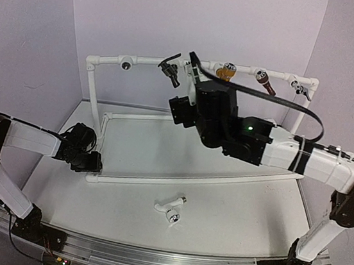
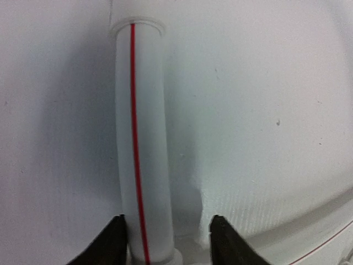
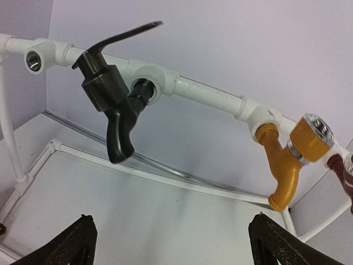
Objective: Install the water faucets
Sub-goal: Pick up the water faucet from the center of the board.
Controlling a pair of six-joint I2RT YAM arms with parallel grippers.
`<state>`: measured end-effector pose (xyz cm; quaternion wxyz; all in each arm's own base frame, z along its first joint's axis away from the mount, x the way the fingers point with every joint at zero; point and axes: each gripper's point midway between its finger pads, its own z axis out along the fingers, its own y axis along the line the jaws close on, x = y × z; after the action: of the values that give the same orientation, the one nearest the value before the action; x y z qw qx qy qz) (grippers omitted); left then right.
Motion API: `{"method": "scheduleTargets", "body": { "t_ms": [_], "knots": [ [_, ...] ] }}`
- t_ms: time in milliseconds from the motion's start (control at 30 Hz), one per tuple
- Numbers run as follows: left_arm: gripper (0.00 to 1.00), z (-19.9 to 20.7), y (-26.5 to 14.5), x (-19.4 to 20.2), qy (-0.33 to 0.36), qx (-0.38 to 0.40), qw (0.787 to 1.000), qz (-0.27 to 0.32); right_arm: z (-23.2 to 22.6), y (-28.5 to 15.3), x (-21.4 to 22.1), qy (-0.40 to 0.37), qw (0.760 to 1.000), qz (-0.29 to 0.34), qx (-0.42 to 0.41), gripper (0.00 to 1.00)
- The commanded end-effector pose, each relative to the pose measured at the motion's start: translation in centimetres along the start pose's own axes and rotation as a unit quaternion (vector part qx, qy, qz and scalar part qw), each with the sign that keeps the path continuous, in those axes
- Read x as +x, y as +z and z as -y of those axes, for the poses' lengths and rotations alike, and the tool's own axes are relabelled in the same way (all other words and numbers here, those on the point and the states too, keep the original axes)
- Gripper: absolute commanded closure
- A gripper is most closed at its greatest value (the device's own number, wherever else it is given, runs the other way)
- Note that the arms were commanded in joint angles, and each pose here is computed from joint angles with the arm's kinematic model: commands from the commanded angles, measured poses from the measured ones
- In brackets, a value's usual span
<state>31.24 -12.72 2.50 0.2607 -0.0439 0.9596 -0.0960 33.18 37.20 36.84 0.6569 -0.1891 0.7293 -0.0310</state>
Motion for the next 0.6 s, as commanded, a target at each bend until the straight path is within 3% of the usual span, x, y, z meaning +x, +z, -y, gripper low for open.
{"method": "scheduleTargets", "body": {
  "t_ms": [0,100,233,400,567],
  "knots": [
    [0.36,6.5,-3.1,-1.7,0.030,0.126,0.992,0.008,2.2,-3.4,3.6,0.064,0.996,-0.052,-0.042,0.02],
    [0.21,6.7,-4.6,-3.1,0.031,0.121,0.992,0.025,2.8,-4.7,5.5,0.080,0.992,-0.073,-0.062,0.02],
    [0.10,6.6,-7.9,-4.7,0.025,0.121,0.990,0.061,3.0,-5.8,7.5,0.093,0.986,-0.113,-0.078,0.02],
    [0.05,5.9,-13.6,-6.5,0.013,0.128,0.983,0.129,2.5,-6.7,9.0,0.076,0.979,-0.158,-0.101,0.02],
    [0.05,6.1,-16.2,-6.1,-0.007,0.156,0.978,0.138,-0.2,-6.8,12.5,0.087,0.964,-0.209,-0.139,0.02]
  ]
}}
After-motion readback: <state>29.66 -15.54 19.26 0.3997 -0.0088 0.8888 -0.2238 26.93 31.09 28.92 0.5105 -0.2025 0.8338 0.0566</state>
